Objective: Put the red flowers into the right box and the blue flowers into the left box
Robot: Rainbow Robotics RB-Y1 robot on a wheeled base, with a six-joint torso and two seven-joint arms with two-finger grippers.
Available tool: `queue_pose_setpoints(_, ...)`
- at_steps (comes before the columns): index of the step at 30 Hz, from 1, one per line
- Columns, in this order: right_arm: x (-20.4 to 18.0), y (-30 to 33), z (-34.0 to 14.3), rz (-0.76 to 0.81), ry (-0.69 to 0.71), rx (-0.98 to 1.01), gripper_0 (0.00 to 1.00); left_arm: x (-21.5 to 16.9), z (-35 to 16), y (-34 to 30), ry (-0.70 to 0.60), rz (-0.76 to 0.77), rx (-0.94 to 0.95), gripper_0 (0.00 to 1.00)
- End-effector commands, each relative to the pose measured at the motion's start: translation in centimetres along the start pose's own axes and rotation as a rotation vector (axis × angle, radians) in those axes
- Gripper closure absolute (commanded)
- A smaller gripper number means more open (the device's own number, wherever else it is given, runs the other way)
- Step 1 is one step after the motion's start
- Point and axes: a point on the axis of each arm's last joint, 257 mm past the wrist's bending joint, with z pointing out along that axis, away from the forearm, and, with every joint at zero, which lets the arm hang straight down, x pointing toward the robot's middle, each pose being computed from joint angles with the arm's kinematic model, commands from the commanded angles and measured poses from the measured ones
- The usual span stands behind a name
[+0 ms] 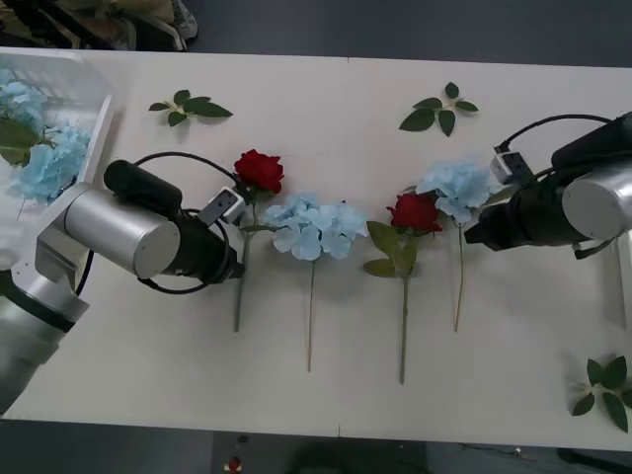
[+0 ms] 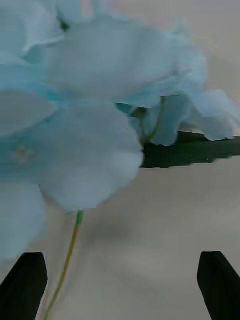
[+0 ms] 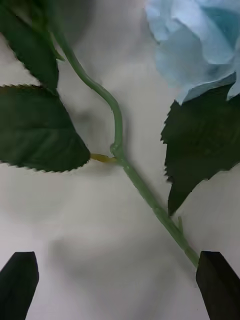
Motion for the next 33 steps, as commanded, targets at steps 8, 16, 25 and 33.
queue_pose_setpoints(8,-2.2,3.4,2.3,0.057,-0.034,-0.054,0.12,-5.0,1.4,-1.6,-0.033,-0.080,0.023,0.08)
queue_pose_setpoints(16,-2.0,3.6,4.8,0.036,-0.022,-0.033,0.12,-3.2,2.6,-0.8,0.022,-0.077,-0.001,0.18)
queue_pose_setpoints(25,-2.6,3.1,6.3,0.047,-0.014,-0.019,0.53,-2.5,3.8,-0.2,0.042,-0.051,-0.033,0.48)
queue_pose_setpoints(33,-2.6,2.2,6.1,0.050,-0.012,-0.008,1.00,-2.3,3.8,0.3,0.050,-0.031,-0.064,0.93)
